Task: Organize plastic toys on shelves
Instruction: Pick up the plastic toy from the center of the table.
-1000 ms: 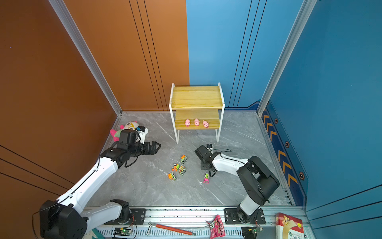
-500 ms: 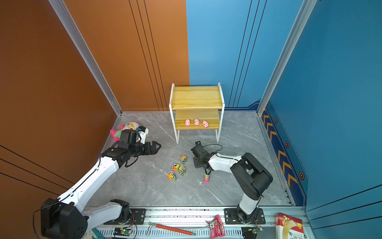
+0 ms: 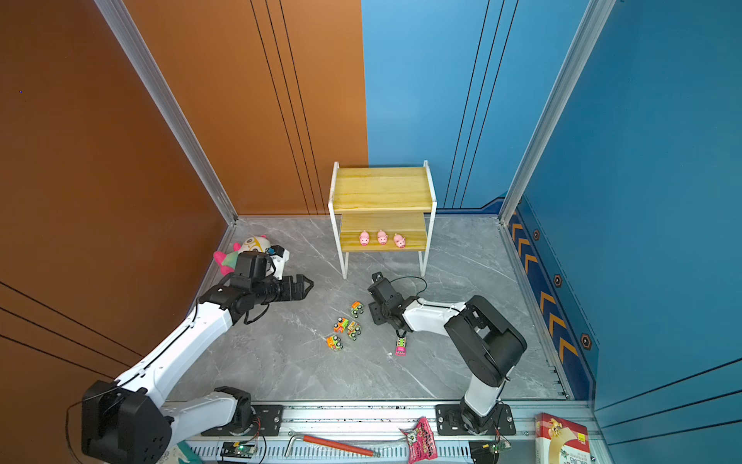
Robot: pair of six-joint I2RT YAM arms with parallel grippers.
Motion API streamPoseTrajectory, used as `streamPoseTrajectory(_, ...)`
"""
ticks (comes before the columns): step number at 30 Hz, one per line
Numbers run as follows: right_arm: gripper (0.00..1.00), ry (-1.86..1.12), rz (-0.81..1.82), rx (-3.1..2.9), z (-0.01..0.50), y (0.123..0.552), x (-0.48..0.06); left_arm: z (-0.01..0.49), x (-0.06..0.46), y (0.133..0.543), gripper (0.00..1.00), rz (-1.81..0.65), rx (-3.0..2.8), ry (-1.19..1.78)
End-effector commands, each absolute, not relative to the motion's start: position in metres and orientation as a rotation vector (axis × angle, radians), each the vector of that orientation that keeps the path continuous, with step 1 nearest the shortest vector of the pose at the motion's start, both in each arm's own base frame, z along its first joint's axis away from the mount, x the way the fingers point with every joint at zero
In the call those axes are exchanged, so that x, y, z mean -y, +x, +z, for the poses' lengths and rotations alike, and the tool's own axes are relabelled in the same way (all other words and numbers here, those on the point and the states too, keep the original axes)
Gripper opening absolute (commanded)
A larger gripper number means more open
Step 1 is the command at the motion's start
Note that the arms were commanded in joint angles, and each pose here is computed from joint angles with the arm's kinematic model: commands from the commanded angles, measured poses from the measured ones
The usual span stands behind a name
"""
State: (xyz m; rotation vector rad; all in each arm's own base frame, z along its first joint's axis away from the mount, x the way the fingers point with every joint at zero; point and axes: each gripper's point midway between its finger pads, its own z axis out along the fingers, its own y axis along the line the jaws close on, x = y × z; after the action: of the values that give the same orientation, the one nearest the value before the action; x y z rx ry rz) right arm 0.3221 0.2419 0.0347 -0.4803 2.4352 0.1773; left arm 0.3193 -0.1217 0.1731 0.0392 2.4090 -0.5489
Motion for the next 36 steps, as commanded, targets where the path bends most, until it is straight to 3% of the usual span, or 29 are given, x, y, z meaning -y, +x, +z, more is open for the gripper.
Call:
streamPoseTrajectory(1, 0.68, -0.456, 0.263, -2.354, 0.053, 0.323, -0.246, 0.178, 0.121, 0.321, 0.96, -0.527, -2.407, 0.065)
streamPoseTrajectory(13, 0.68, -0.403, 0.316, -2.279, 0.046, 0.313, -0.234, 0.178, 0.122, 0.321, 0.96, -0.535, -2.410, 0.067)
streamPoseTrajectory(36, 0.37, -0.417, 0.270, -2.352, 0.025, 0.311, -0.228, 0.179, 0.121, 0.321, 0.96, -0.534, -2.407, 0.064)
